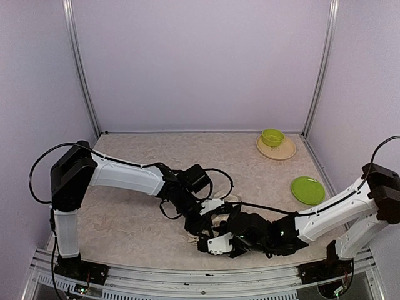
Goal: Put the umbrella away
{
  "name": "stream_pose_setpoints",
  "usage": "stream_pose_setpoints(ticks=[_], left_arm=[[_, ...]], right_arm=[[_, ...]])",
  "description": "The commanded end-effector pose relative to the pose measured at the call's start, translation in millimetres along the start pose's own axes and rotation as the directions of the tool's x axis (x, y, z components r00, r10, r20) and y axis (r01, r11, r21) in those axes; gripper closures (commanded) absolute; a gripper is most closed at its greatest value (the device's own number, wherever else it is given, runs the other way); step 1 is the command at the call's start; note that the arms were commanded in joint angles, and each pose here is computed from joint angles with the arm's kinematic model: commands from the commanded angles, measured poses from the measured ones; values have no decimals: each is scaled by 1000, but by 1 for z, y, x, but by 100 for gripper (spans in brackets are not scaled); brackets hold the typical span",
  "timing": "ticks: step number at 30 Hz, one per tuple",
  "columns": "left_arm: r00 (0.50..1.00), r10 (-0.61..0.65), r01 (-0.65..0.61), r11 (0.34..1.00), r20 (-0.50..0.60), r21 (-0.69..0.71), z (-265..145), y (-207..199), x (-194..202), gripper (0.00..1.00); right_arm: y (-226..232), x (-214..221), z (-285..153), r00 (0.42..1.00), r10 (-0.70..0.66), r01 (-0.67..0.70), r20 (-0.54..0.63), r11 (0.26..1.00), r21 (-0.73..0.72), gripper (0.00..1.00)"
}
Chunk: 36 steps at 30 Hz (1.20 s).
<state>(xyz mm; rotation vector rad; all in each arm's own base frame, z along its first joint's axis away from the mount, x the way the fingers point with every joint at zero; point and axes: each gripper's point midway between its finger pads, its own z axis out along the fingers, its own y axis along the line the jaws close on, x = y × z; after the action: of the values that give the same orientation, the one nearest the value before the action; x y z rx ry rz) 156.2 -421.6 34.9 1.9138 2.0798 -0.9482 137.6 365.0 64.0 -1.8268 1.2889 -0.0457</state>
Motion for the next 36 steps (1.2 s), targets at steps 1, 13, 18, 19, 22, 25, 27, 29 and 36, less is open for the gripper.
stream_pose_setpoints(ticks=[1, 13, 18, 19, 22, 25, 27, 29, 36], left_arm=[[891, -240, 266, 964, -385, 13, 20, -20, 121, 78], [883, -274, 280, 959, -382, -41, 14, -6, 126, 79], [894, -325, 332, 943, -310, -29, 11, -2, 110, 84], [893, -350, 357, 934, -284, -29, 10, 1, 107, 87], [868, -445, 443, 894, -220, -59, 6, 11, 102, 97], [860, -487, 482, 873, -151, -69, -1, 14, 92, 100], [874, -479, 474, 877, -82, -78, -11, 13, 75, 100], [885, -467, 465, 881, -3, -86, -26, 13, 56, 100], [895, -438, 445, 874, 79, -197, -52, 21, 34, 100]], right_arm=[[-3, 22, -4, 996, 38, -38, -76, 999, 3, 72], [10, 98, -51, 951, 68, -70, -303, 998, 3, 75], [-35, 52, -61, 948, 291, -275, -127, 952, 135, 70], [-50, 35, -65, 913, 405, -392, -56, 906, 158, 70], [-72, -1, -70, 709, 698, -705, 100, 701, 106, 64], [-55, 2, -56, 453, 885, -891, 109, 450, 56, 65], [-38, -2, -47, 313, 940, -949, 132, 316, 4, 66], [-27, -9, -39, 259, 953, -963, 154, 268, -40, 66], [-21, -50, -4, 296, 941, -939, 161, 318, -130, 58]])
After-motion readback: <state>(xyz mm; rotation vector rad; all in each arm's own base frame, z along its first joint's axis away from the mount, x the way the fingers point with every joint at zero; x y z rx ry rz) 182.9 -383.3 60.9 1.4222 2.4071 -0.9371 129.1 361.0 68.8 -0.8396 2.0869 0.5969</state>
